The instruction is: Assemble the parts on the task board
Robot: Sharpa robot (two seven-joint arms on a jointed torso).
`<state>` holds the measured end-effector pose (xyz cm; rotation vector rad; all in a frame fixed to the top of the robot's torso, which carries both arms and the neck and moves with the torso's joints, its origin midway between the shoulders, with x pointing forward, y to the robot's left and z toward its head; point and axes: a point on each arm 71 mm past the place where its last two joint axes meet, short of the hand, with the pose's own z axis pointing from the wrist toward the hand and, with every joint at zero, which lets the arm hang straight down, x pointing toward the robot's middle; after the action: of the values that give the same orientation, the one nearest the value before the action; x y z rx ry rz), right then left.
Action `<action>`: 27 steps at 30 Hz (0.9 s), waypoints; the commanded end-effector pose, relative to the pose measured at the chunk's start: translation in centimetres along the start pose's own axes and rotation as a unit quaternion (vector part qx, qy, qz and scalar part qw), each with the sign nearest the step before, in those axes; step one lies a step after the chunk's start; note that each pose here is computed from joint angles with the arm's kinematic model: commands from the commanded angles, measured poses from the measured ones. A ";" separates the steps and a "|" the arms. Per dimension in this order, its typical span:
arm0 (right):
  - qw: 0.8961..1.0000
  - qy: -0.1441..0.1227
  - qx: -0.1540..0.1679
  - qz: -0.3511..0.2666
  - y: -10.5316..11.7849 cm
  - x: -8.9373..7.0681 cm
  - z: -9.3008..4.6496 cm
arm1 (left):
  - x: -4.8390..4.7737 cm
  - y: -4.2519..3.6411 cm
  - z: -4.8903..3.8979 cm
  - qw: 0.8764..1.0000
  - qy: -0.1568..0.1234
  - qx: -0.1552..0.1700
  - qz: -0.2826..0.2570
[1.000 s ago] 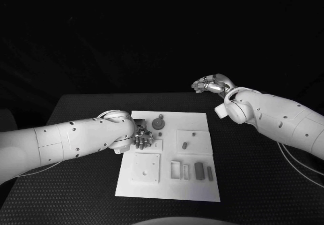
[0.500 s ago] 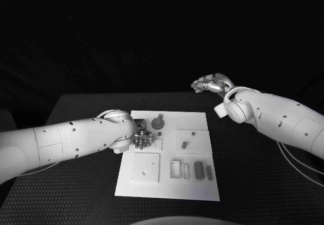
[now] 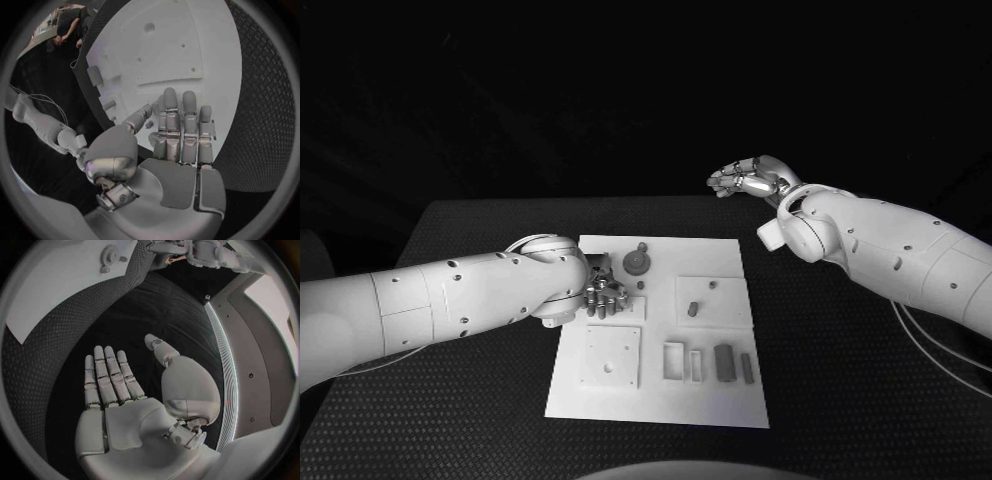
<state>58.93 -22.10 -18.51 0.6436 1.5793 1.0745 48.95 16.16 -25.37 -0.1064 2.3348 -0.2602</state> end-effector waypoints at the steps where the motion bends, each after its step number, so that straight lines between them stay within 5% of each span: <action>1: 1.000 0.008 -0.005 -0.001 0.1 0.2 0.0 | 0.25 -0.73 -0.09 1.000 0.004 0.020 0.001; 27: 1.000 0.006 -0.004 -0.002 -0.1 0.1 -0.1 | -0.67 0.47 -0.41 1.000 -0.020 0.013 -0.017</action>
<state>58.88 -22.19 -18.65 0.6453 1.5807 1.0729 49.07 17.00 -25.00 -0.1327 2.3126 -0.2750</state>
